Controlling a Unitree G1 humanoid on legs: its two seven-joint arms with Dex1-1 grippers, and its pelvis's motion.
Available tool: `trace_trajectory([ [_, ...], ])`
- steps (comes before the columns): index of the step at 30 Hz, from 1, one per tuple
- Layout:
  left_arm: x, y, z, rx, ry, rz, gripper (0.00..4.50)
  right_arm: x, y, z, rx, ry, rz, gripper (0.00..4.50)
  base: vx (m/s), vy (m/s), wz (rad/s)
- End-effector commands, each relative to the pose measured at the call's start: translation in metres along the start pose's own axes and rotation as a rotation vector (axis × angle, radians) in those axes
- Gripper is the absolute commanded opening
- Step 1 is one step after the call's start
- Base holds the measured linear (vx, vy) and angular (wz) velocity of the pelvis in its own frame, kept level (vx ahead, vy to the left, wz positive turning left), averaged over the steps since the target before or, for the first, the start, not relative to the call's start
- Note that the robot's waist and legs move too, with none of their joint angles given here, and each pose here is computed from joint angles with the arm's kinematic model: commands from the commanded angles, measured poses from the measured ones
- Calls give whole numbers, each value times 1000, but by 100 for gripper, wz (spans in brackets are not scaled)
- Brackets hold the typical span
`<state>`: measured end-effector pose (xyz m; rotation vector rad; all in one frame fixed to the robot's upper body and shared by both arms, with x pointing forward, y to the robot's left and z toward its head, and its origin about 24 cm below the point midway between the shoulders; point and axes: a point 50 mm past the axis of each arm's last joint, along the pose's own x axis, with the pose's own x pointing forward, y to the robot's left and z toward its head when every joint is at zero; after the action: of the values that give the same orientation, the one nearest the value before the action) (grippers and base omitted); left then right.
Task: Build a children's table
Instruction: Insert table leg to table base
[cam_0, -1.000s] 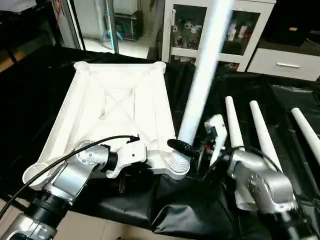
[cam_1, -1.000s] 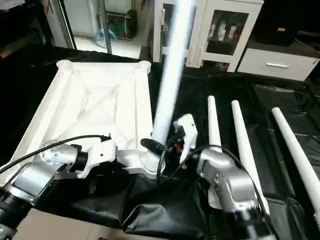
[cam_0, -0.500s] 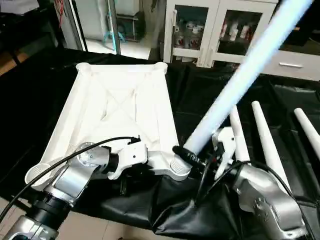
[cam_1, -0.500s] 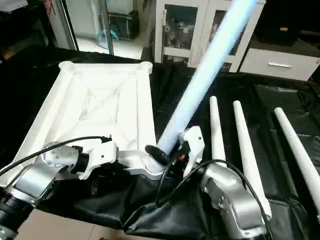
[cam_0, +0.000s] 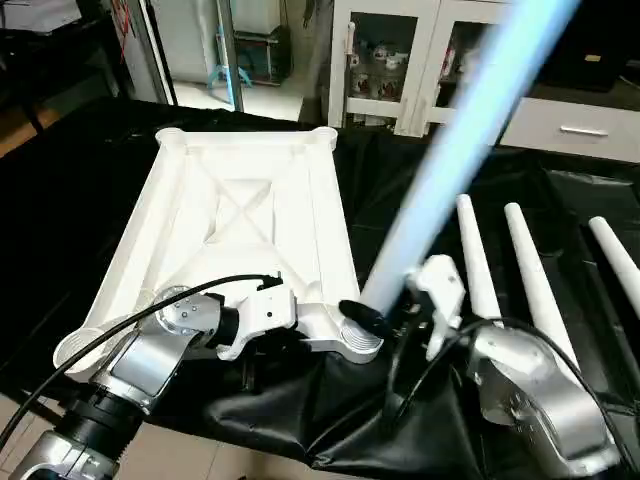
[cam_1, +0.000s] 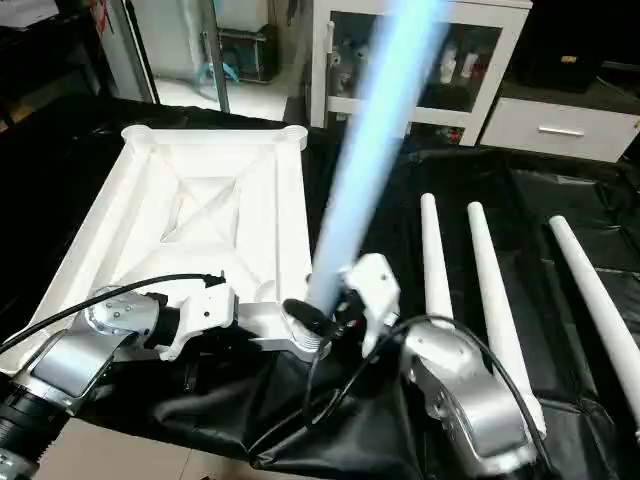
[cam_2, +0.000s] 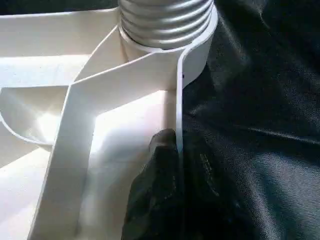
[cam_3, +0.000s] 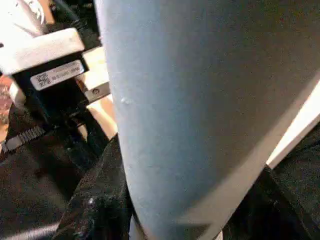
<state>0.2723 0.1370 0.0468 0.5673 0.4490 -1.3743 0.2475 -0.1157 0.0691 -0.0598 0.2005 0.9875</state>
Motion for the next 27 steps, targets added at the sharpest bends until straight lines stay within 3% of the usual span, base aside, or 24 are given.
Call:
trace_trajectory([
  [1, -3, 5, 1, -21, -48, 62, 0, -1, -1, -31, 79, 181, 8, 186, 0, 0, 0],
  [5, -4, 6, 1, -22, -48, 67, 0, 2, -5, -34, 99, 220, 14, 186, 0, 0, 0],
  [8, -5, 6, 0, -24, -46, 74, 0, 5, -13, -43, 141, 245, -22, 186, 0, 0, 0],
  [12, -5, 6, 0, -25, -47, 76, 0, 4, -11, -55, 160, 276, -26, 186, 0, 0, 0],
  [22, -3, 8, 0, -46, -63, 101, 0, 2, -11, -56, 172, 250, -67, 186, 0, 0, 0],
  [27, -1, 10, 1, -93, -63, 149, 0, 13, -32, -57, 160, 237, -264, 186, 0, 0, 0],
])
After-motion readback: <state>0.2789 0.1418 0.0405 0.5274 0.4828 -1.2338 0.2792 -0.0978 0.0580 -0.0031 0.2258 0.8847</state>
